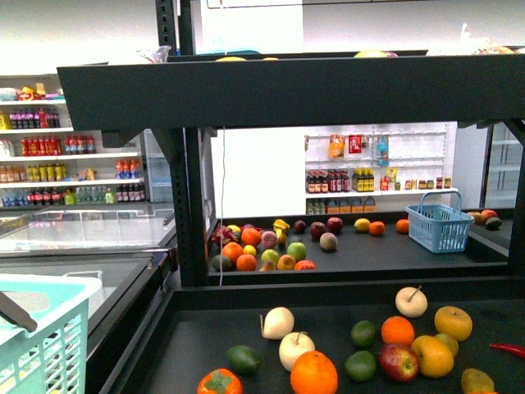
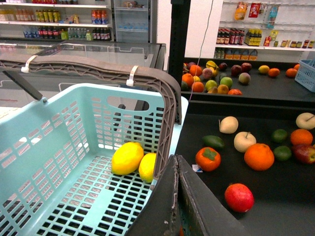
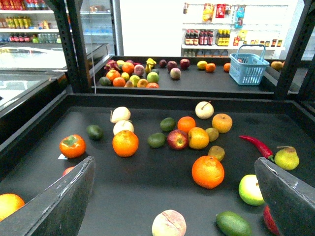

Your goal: Pick lemon from shelf

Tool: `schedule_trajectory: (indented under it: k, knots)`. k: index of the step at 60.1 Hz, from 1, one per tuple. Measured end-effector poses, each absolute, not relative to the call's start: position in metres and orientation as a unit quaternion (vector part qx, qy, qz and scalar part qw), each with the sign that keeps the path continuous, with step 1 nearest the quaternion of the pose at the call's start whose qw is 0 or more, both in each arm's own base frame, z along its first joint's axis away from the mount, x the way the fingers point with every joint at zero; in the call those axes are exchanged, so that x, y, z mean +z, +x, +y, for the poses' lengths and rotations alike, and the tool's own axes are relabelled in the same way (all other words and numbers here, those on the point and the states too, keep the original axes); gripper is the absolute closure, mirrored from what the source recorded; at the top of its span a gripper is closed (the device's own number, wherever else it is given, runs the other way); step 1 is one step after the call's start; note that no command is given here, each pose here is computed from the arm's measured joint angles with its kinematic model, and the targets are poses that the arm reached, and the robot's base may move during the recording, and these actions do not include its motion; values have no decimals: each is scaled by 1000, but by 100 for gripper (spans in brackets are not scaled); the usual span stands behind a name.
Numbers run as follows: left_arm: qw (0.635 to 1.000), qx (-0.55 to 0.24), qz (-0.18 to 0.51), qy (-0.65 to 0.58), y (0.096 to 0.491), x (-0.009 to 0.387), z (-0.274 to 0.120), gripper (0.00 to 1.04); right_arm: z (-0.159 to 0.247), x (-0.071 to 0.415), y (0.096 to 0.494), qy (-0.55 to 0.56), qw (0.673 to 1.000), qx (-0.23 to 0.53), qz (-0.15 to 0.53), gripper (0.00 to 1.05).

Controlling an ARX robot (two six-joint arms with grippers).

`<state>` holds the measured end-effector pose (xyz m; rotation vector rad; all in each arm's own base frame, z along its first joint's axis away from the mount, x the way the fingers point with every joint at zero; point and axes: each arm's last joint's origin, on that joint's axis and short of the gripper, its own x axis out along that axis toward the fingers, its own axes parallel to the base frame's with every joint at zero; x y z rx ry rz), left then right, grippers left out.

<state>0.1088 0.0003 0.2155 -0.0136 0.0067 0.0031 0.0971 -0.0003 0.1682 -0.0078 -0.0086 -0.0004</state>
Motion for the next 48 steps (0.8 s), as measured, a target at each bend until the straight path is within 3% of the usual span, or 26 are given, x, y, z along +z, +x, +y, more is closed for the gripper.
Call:
schedule_trajectory:
  k: [48]
  knots:
    - [1000, 2, -1, -5, 97, 172, 0, 102, 0, 168, 97, -4, 1000, 0, -4, 7]
